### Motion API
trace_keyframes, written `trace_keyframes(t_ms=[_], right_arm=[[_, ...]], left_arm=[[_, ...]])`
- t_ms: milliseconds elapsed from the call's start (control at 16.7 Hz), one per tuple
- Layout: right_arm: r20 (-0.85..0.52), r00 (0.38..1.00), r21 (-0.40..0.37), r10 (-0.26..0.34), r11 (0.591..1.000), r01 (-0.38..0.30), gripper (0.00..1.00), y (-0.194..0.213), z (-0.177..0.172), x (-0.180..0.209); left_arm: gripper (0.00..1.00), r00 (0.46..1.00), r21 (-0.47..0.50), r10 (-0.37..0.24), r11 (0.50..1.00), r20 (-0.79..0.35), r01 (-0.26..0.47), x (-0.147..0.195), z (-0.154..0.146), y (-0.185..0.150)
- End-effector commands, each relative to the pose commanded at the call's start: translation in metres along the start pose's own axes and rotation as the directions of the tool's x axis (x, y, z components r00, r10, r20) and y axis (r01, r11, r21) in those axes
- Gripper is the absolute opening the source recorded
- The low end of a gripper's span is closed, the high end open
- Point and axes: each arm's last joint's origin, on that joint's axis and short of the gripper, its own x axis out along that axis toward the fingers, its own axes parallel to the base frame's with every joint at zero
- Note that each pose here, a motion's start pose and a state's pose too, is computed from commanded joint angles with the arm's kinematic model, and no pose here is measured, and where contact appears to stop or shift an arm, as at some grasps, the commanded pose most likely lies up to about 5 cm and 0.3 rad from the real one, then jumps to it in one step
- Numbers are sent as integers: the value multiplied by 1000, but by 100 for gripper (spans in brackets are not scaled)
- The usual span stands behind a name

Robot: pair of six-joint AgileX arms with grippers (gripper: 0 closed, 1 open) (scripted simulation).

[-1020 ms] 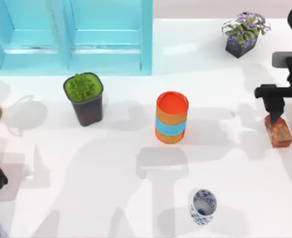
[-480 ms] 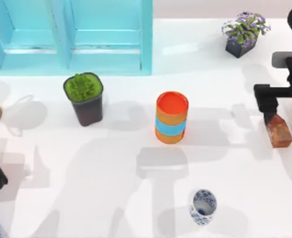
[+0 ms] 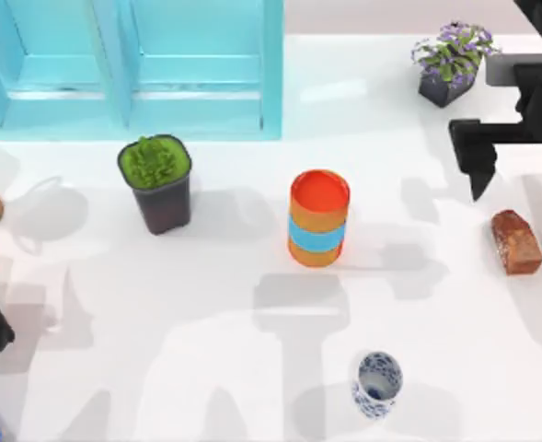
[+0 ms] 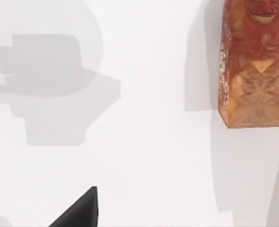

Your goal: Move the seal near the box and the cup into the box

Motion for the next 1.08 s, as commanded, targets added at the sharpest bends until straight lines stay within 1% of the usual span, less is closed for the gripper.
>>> trace_keyframes(t_ms=[180,360,660,840,1080], right_arm=[[-25,1000,9,-12,1000,12,100,-12,0,-24],[-12,1000,24,5,1000,-5,100,-29,1,-45],[-13,1000,22,6,1000,-6,100,-29,1,-46],[-9,1000,23,8,1000,-7,100,-8,-8,-42],[-17,1000,30,1,1000,0,100,47,-41,-25]], left_arm=[[100,1000,0,0,1000,0,0,0,0,0],[100,1000,0,0,1000,0,0,0,0,0],[100,1000,0,0,1000,0,0,0,0,0],[100,1000,0,0,1000,0,0,0,0,0],[100,1000,0,0,1000,0,0,0,0,0]])
